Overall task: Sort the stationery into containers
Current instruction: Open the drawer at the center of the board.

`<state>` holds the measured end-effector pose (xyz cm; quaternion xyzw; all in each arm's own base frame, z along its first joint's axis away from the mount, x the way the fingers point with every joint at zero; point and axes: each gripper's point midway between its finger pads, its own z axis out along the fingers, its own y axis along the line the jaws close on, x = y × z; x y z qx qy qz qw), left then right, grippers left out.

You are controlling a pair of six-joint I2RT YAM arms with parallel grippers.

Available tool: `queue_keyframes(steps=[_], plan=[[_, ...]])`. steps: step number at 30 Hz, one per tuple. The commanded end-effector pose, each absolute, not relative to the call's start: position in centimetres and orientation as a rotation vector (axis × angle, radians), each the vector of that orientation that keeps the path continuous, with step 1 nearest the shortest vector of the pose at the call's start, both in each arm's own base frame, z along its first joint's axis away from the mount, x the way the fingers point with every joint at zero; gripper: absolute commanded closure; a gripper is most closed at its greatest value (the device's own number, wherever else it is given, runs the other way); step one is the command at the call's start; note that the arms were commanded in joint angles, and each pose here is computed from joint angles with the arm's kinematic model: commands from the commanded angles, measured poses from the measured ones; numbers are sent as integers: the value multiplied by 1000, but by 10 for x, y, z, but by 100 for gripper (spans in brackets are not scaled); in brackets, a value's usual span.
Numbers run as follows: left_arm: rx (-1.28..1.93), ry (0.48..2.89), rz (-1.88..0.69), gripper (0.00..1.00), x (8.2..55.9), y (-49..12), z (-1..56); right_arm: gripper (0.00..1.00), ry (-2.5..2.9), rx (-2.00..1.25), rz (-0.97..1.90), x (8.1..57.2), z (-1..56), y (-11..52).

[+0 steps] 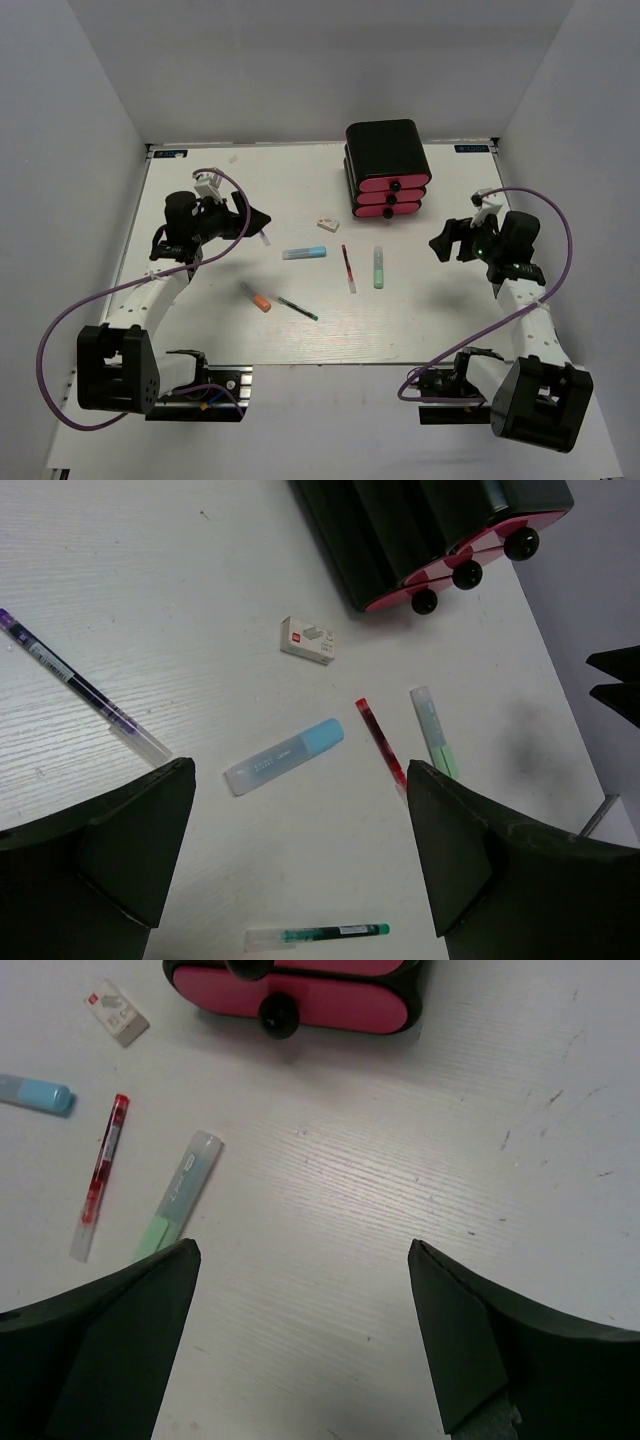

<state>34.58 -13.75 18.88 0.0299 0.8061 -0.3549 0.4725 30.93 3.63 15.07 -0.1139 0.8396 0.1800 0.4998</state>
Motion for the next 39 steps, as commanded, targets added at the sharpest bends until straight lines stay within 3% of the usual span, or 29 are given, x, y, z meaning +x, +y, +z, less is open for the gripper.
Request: queue_keyframes(steps=[1,5,8,9,10,12,13,14,15,16,17,19,21,23,25,33,39], plan=[[102,1916,-894,5,346,-140,212,10,1999,-427,472,306,160,47],[113,1898,-917,12,346,-143,217,10,1914,-670,427,288,159,55],[117,1889,-916,44,345,-143,220,10,1918,-614,328,293,157,41],[117,1889,-916,74,345,-143,220,10,1925,-600,316,295,155,39],[117,1889,-916,85,345,-143,220,10,1934,-588,308,296,153,37],[124,1889,-924,94,344,-144,220,10,1949,-608,321,298,148,38],[124,1889,-925,92,344,-144,220,10,1946,-633,333,297,148,41],[124,1889,-925,83,344,-144,220,10,1921,-661,400,294,150,51],[124,1889,-925,67,344,-144,220,10,1931,-647,437,293,148,55],[124,1889,-925,34,344,-144,220,10,1906,-660,460,294,152,61],[111,1899,-915,24,344,-143,218,11,1887,-667,477,293,156,65],[96,1918,-909,12,346,-141,212,46,1832,-692,482,298,168,73],[86,1927,-902,12,346,-140,210,92,1842,-645,463,308,172,72],[82,1936,-903,11,347,-140,207,88,1824,-639,457,321,187,78],[82,1936,-903,11,347,-140,207,74,1842,-586,456,337,201,80],[75,1936,-894,11,348,-139,207,56,1897,-455,603,380,221,124],[72,1945,-895,11,347,-139,205,51,1936,-351,661,418,230,153]])
